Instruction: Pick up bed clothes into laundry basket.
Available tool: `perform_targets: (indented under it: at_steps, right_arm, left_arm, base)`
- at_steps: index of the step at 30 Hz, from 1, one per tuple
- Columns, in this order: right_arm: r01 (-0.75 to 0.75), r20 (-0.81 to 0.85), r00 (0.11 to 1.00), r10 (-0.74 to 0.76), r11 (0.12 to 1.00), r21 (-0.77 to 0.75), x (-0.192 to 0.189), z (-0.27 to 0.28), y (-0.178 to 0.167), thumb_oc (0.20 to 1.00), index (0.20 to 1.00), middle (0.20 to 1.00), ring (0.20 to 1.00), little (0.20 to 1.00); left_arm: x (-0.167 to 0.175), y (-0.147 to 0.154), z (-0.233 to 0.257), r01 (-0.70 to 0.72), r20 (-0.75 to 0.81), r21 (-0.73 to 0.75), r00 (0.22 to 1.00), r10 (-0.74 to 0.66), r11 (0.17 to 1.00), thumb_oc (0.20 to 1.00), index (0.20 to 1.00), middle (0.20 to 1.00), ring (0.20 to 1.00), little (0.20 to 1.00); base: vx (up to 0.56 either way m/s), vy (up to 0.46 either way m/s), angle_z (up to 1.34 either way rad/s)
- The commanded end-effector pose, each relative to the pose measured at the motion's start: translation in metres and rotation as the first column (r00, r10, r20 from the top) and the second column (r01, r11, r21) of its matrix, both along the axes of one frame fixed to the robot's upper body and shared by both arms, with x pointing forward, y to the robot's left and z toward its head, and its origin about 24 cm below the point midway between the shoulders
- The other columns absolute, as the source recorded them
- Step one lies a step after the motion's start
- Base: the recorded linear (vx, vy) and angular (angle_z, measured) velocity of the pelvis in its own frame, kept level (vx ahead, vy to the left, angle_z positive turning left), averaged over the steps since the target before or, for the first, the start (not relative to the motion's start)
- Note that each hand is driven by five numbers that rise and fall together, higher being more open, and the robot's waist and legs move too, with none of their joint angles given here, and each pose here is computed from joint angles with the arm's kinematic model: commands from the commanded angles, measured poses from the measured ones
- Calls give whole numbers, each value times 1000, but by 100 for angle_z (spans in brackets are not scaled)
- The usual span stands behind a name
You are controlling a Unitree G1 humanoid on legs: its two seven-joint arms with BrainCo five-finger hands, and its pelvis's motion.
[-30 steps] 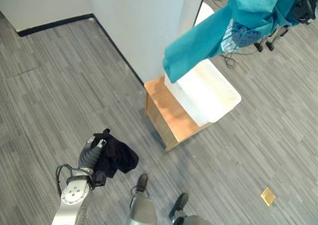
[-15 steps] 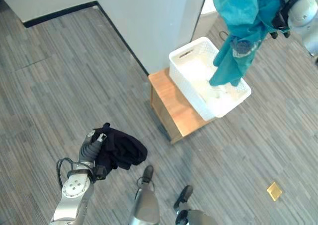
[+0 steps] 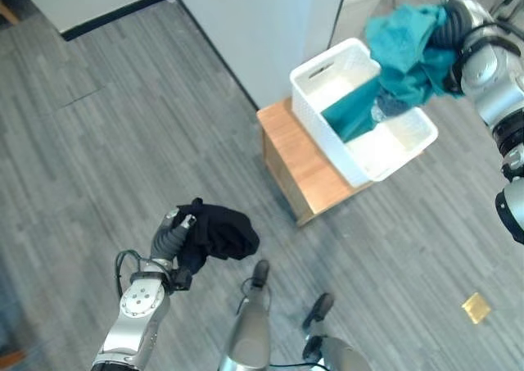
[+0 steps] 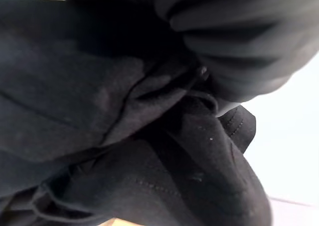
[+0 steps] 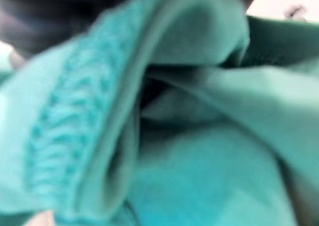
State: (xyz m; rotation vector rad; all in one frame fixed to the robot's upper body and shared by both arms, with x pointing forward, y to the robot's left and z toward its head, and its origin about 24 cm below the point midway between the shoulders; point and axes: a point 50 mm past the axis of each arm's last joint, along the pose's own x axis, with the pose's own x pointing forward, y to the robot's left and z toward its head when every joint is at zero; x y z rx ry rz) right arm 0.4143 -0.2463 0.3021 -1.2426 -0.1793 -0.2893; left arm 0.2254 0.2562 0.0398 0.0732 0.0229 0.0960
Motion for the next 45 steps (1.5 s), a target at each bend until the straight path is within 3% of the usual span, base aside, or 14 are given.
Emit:
perform_targets:
  at_steps: [1, 7, 11, 15, 22, 23, 24, 25, 32, 41, 45]
  right_arm:
    - [109, 95, 989, -110, 994, 15, -14, 31, -31, 200, 200, 200, 200, 200]
    - [134, 95, 985, -141, 988, 76, -20, 28, -47, 200, 200, 200, 200, 200]
    - [82, 88, 993, -84, 996, 28, -14, 31, -28, 200, 200, 200, 200, 200]
    - [-12, 37, 999, 20, 979, -204, -2, 31, 16, 200, 200, 200, 200, 200]
    - [-75, 31, 996, 85, 969, -236, 3, 33, 46, 200, 200, 200, 200, 200]
    - [-52, -6, 999, 51, 985, -166, 6, 23, 39, 1000, 1000, 1000, 1000, 1000]
    - [-52, -6, 999, 52, 985, -166, 6, 23, 39, 1000, 1000, 1000, 1000, 1000]
    - [26, -102, 994, -45, 983, -182, 7, 7, 24, 1000, 1000, 1000, 1000, 1000]
    - [174, -111, 971, -210, 948, -267, -3, 12, -16, 1000, 1000, 1000, 1000, 1000]
    - [232, -117, 958, -261, 948, -217, -9, 16, -32, 1000, 1000, 1000, 1000, 1000]
    - [169, -71, 980, -186, 966, -196, -6, 22, -19, 1000, 1000, 1000, 1000, 1000]
  left_arm:
    - [5, -14, 37, 106, 176, -1, 979, -104, 994, 200, 200, 200, 200, 200]
    - [3, -15, 36, 100, 181, -16, 979, -95, 995, 200, 200, 200, 200, 200]
    - [5, -16, 38, 104, 189, -13, 977, -100, 995, 200, 200, 200, 200, 200]
    - [7, -12, 43, 93, 203, 12, 975, -94, 996, 200, 200, 200, 200, 200]
    - [11, -10, 49, 86, 220, 54, 971, -96, 995, 200, 200, 200, 200, 200]
    - [11, -8, 47, 81, 208, 73, 974, -94, 994, 200, 200, 200, 200, 200]
    - [11, -8, 47, 80, 208, 73, 974, -94, 994, 200, 200, 200, 200, 200]
    - [10, -3, 46, 82, 186, 109, 977, -101, 991, 200, 200, 200, 200, 200]
    - [5, 9, 47, 49, 168, 151, 983, -75, 987, 200, 200, 200, 200, 200]
    - [9, 2, 45, 88, 154, 150, 982, -111, 985, 200, 200, 200, 200, 200]
    - [11, -3, 47, 105, 165, 154, 978, -131, 982, 200, 200, 200, 200, 200]
  base:
    - [-18, -31, -1]
    - [27, -49, 9]
    - [-10, -14, 17]
    - [-7, 4, 2]
    - [-8, 4, 0]
    - [0, 0, 0]
    - [68, -64, 0]
    - [85, -59, 9]
    - [8, -7, 17]
    - [-3, 4, 1]
    - [-50, 47, -8]
